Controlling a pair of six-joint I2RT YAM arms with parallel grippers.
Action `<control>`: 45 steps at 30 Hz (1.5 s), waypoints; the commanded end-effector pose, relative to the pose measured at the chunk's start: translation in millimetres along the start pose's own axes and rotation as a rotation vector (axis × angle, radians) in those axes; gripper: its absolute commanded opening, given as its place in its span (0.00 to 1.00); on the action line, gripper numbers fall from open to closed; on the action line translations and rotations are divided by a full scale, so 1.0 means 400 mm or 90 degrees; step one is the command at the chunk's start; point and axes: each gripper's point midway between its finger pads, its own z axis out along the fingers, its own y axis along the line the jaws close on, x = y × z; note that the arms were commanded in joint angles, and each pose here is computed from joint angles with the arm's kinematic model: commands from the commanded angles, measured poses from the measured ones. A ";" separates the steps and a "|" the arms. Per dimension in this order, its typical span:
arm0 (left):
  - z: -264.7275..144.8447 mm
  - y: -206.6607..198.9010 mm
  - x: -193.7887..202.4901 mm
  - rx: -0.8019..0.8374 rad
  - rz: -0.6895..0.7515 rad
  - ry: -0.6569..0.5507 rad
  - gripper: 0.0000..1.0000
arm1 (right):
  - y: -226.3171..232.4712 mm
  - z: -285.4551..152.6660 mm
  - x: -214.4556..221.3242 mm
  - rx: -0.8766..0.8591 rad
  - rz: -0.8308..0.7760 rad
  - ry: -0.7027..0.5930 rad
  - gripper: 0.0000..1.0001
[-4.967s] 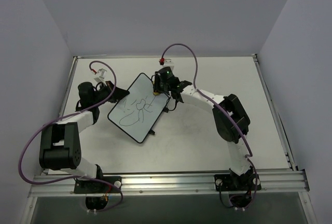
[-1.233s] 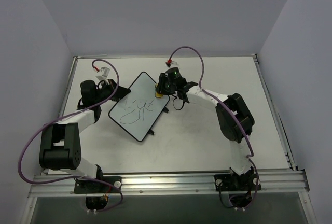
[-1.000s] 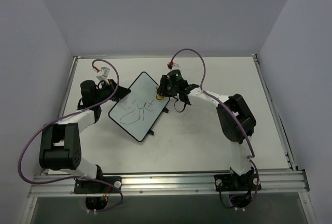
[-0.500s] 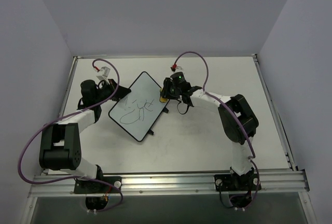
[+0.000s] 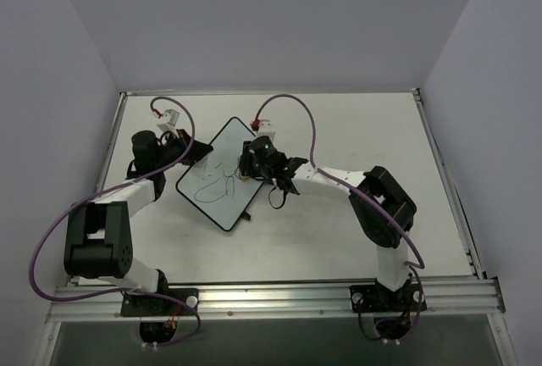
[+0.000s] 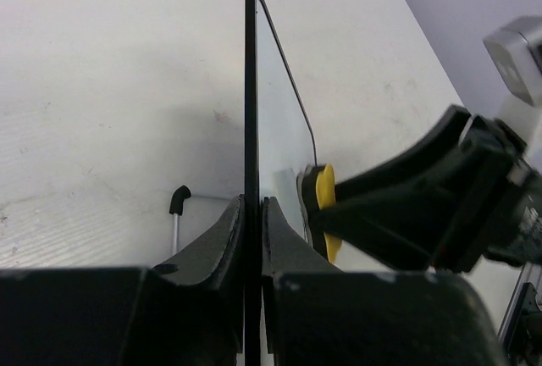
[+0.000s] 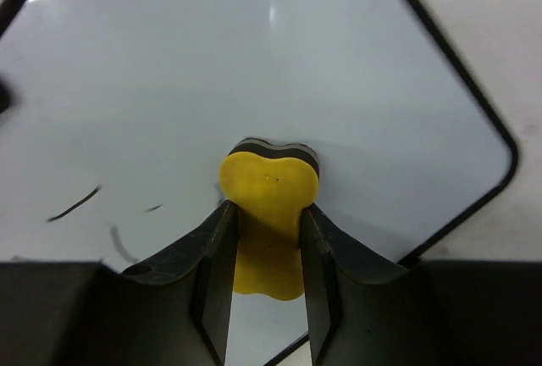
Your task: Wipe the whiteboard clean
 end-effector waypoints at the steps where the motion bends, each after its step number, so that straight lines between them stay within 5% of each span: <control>1: 0.009 -0.064 -0.008 0.052 0.066 0.006 0.02 | 0.110 -0.021 0.151 -0.066 -0.014 0.057 0.00; 8: 0.013 -0.063 -0.004 0.051 0.067 0.009 0.02 | 0.146 -0.049 0.184 -0.079 -0.025 0.056 0.00; 26: 0.014 -0.063 0.000 0.051 0.068 0.013 0.02 | -0.168 -0.061 0.171 0.073 0.028 0.038 0.00; 45: 0.019 -0.062 0.010 0.047 0.069 0.018 0.02 | 0.160 -0.072 0.214 -0.056 -0.040 0.028 0.00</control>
